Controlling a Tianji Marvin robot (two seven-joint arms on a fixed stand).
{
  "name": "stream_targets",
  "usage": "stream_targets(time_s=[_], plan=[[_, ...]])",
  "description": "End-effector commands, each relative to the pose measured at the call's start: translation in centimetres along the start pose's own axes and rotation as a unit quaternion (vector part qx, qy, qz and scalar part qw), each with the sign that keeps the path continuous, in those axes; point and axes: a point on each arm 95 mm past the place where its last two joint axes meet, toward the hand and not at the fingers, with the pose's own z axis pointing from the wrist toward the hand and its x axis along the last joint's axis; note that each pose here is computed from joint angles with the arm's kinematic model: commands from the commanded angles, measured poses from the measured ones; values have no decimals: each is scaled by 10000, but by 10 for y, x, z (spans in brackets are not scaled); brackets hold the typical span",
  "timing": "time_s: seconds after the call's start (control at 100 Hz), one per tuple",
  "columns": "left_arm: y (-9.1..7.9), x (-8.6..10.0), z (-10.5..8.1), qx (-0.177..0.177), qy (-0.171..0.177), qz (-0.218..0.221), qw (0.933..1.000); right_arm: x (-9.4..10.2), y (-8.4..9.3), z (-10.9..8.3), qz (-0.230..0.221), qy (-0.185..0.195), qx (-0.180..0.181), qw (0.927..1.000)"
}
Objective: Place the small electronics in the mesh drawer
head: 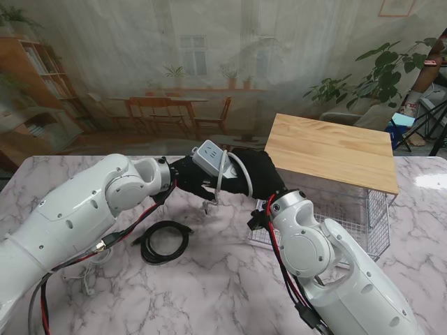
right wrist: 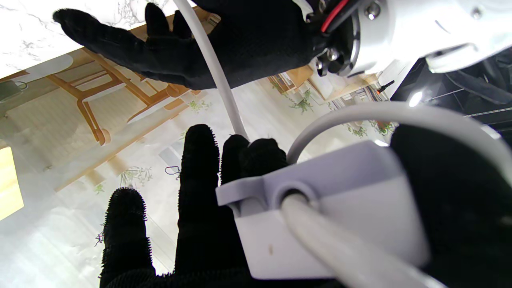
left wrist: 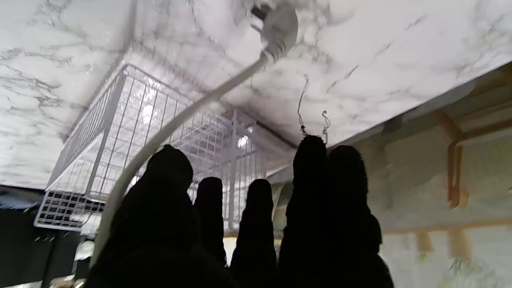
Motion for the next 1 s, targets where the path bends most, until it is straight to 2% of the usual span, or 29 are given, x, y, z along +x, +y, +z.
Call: stream_targets(time_s=[0.0,0.14,0.36,0.56,0.66,0.99], plan=[[14,5,4,-322,57,-49,9995,3,2,2,11,3,-51,10000],[19,10,7,-469,171,-255,9984,3,2,4,0,-25,-56,10000],[25,10,6,-570,167,-495,9970,2,3,3,-18,-35,-69,10000],[31,10,6,-301,175,-743,9966,2,3,4,-16,-50,-72,10000],[31,12,6,-168,265,-643,9974,1,2,5,-25,-68,-53,10000],[32,17,6,-235,369,-840,9955,-1,3,6,-66,-125,-29,9999]])
